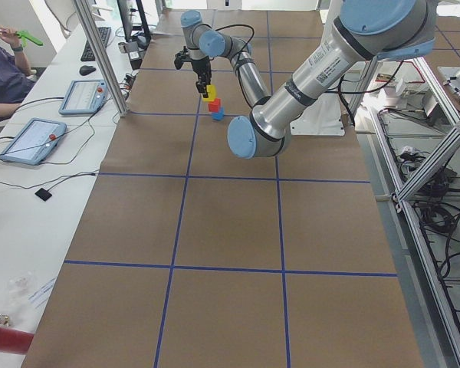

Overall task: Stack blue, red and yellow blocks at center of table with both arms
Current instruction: 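Carry the yellow cube with the left gripper above the red cube, then lower the yellow cube onto the red cube and open the left gripper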

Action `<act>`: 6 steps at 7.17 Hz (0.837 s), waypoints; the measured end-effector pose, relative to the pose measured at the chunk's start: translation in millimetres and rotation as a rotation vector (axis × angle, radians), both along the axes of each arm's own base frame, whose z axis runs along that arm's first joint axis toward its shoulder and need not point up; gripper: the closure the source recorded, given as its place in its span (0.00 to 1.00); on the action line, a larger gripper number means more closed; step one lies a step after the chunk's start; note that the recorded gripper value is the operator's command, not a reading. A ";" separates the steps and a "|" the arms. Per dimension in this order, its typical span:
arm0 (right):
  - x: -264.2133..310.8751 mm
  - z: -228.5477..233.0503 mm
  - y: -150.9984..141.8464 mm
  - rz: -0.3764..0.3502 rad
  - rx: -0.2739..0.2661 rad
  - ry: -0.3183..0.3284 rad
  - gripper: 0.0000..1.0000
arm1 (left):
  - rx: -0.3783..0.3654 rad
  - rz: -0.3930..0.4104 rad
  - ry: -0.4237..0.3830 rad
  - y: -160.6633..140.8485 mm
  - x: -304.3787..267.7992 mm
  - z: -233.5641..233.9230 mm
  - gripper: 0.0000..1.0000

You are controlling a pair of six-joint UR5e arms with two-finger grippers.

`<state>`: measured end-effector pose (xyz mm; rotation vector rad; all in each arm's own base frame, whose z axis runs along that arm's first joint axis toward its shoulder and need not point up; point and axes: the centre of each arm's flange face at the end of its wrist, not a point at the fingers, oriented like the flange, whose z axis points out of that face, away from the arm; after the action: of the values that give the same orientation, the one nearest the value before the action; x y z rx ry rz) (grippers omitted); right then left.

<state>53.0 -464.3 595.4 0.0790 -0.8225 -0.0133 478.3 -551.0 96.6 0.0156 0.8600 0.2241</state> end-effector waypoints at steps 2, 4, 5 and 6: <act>-0.1 0.0 2.6 0.000 -0.002 0.000 0.00 | -0.003 -0.012 0.001 10.2 31.6 1.3 1.00; 0.1 1.2 4.6 0.000 -0.005 0.000 0.00 | 0.005 -0.029 -0.007 16.6 55.2 2.4 1.00; 0.1 1.5 4.9 0.000 -0.007 0.000 0.00 | -0.001 -0.036 -0.006 18.5 62.0 1.2 1.00; 0.2 2.0 5.1 0.001 -0.008 0.000 0.00 | -0.008 -0.041 -0.006 19.5 67.1 -1.4 1.00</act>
<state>53.1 -459.2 597.3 0.0716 -0.8226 -0.0095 545.4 -531.4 95.2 0.0251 0.8543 0.1818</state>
